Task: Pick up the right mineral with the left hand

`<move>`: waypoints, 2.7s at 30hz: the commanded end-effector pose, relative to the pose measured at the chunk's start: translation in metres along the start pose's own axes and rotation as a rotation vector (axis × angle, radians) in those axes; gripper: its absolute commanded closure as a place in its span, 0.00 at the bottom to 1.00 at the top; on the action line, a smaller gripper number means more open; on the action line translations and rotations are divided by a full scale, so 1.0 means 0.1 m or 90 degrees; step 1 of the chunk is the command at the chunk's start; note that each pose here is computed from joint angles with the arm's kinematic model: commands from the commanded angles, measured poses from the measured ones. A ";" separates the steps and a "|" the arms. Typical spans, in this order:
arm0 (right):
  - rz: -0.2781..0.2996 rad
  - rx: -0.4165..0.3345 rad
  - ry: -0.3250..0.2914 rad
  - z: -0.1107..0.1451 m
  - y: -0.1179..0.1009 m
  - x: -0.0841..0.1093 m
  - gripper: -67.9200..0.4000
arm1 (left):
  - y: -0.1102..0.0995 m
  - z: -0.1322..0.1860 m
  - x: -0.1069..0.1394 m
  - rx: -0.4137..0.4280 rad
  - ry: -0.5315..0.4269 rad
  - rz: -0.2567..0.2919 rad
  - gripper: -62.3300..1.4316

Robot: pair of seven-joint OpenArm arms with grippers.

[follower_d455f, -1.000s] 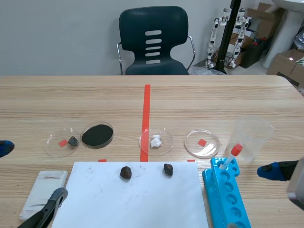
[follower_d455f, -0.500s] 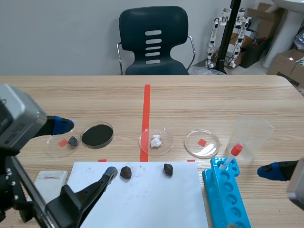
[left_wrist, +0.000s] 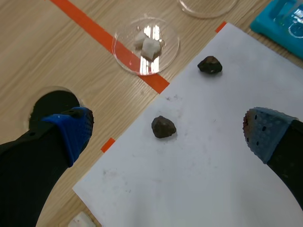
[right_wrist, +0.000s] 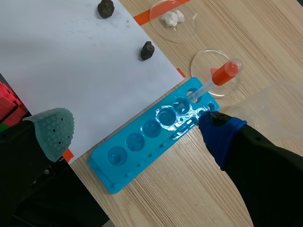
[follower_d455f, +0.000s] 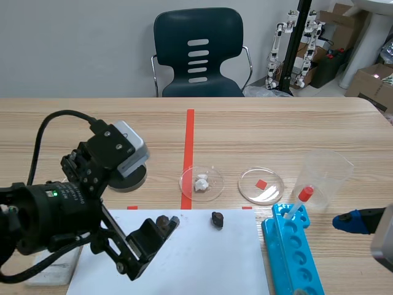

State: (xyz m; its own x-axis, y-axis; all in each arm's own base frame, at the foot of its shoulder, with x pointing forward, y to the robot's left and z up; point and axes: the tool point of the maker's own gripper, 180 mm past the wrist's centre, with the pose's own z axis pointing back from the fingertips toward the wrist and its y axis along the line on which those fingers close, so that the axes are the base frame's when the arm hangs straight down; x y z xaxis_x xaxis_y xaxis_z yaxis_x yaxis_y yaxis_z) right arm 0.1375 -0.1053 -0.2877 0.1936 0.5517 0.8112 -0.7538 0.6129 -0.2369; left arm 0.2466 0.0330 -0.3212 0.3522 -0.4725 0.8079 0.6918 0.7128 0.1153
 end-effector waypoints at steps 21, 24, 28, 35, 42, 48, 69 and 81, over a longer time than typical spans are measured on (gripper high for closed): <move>0.011 -0.002 -0.017 0.00 -0.04 0.09 0.19 | -0.35 -0.69 0.35 0.062 0.115 0.215 0.00; 0.011 -0.002 -0.017 0.00 -0.04 0.09 0.19 | -0.36 -0.76 0.34 0.072 0.139 0.240 0.00; 0.011 -0.002 -0.017 0.00 -0.04 0.09 0.19 | -0.40 -0.86 0.29 0.071 0.178 0.255 0.00; 0.011 -0.002 -0.017 0.00 -0.04 0.09 0.19 | -0.49 -0.99 0.26 0.059 0.221 0.259 0.00; 0.011 -0.002 -0.017 0.00 -0.04 0.09 0.19 | -0.55 -1.07 0.31 0.060 0.223 0.252 0.00; 0.011 -0.002 -0.017 0.00 -0.04 0.08 0.19 | -0.60 -1.16 0.32 0.056 0.235 0.258 0.00; 0.011 -0.002 -0.017 0.00 -0.04 0.09 0.19 | -0.51 -1.38 0.08 0.087 0.314 0.235 0.00; 0.011 -0.002 -0.017 0.00 -0.04 0.09 0.19 | -0.48 -1.40 0.05 0.090 0.320 0.235 0.00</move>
State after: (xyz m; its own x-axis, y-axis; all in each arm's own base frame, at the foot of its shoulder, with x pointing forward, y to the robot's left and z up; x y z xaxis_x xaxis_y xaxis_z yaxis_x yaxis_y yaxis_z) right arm 0.1375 -0.1052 -0.2877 0.1938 0.5515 0.8114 -0.7536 0.6132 -0.2368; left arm 0.2964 -0.0552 -0.4209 0.8477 -0.3493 0.3992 0.3748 0.9270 0.0153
